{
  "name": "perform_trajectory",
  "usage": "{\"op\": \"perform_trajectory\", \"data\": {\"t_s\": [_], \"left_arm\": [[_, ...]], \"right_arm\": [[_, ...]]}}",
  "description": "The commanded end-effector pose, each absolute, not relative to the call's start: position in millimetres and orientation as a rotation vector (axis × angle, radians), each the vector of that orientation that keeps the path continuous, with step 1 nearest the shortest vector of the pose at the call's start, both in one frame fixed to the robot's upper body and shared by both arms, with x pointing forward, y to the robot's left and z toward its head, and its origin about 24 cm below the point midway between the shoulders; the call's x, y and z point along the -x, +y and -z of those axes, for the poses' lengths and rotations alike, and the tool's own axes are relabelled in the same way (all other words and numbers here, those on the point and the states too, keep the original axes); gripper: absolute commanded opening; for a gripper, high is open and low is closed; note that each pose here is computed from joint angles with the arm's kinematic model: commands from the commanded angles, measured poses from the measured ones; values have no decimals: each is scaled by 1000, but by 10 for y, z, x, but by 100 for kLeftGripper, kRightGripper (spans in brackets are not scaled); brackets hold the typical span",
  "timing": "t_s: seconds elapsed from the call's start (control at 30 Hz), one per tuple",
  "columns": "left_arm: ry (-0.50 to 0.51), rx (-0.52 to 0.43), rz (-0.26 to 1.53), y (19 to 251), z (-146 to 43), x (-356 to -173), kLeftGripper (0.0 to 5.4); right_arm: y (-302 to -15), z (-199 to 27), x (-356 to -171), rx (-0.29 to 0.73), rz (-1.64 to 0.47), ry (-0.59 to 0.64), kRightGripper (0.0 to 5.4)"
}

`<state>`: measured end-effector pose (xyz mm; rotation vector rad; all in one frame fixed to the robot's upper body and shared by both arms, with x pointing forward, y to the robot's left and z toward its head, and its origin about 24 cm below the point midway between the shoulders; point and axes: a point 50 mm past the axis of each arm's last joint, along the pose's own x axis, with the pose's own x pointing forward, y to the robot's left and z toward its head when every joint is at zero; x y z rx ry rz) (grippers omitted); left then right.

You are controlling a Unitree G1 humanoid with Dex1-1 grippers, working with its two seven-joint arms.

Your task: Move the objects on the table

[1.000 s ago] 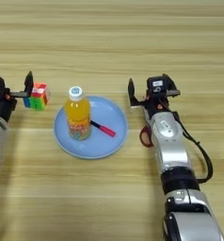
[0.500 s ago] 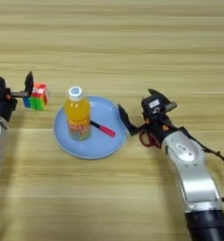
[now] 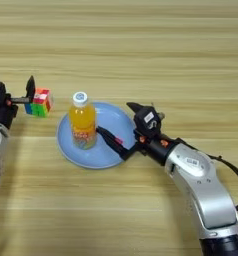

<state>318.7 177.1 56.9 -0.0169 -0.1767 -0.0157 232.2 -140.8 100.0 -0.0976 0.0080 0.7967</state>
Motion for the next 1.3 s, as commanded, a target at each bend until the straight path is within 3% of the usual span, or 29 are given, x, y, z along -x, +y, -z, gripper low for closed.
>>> {"op": "perform_trajectory", "data": {"t_s": [0.03, 0.3, 1.03, 1.3], "left_arm": [[-165, -6, 15, 1765, -577, -3219, 540], [-163, -8, 10, 1764, -572, -3220, 540], [-164, -7, 14, 1758, -571, -3211, 540], [-164, -7, 11, 1764, -570, -3207, 540]], "right_arm": [[-1366, -1030, -2277, 95, -855, 15, 540], [-1219, -955, -2337, 61, -905, 49, 540], [-801, -691, -2836, 82, -889, 74, 540], [-712, -630, -2885, 52, -887, 55, 540]]}}
